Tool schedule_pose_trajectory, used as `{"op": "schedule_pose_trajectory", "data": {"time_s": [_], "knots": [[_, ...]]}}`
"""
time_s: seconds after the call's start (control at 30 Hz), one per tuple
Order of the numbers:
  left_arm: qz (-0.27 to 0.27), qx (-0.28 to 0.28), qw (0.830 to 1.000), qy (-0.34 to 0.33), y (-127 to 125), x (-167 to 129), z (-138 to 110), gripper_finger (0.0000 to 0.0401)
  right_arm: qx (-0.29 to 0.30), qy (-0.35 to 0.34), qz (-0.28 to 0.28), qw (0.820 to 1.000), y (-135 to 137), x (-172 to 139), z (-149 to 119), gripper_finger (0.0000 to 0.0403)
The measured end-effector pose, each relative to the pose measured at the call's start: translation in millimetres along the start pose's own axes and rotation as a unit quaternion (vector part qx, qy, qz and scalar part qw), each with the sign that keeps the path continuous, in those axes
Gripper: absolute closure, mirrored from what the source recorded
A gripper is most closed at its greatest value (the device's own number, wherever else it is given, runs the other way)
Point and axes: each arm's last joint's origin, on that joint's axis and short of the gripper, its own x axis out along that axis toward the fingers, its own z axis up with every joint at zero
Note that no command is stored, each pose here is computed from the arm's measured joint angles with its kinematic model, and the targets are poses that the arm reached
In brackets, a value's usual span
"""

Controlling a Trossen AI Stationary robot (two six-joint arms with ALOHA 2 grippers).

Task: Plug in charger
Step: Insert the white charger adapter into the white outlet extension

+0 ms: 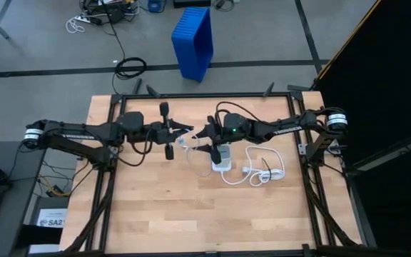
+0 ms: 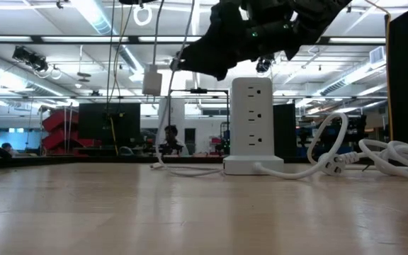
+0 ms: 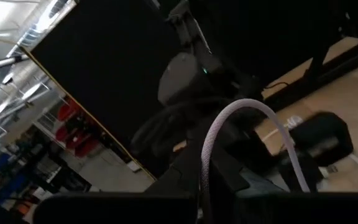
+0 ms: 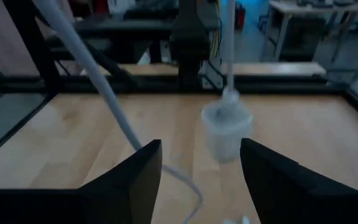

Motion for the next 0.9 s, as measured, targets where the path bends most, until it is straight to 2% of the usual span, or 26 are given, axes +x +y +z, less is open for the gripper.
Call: {"op": "schedule_pose_trajectory", "data": {"time_s": [0.3, 0.5, 0.63, 0.9], "knots": [[0.051, 0.015, 0.996, 0.071, 0, 1, -7, 0.0401, -0.011, 0.007, 0.099, 0.995, 12, 1, -1, 0.0217], [0.065, 0.037, 0.986, 0.148, -3, -1, -18, 0.0401, -0.027, -0.038, 0.208, 0.977, 21, -1, 7, 0.0232], [0.042, 0.041, 0.978, 0.200, -9, -4, -27, 0.0401, -0.033, -0.080, 0.214, 0.973, 20, -2, 16, 0.0238], [-0.011, 0.021, 0.958, 0.287, -19, -13, -43, 0.0401, -0.019, -0.168, 0.172, 0.970, -5, -13, 35, 0.0227]]}}
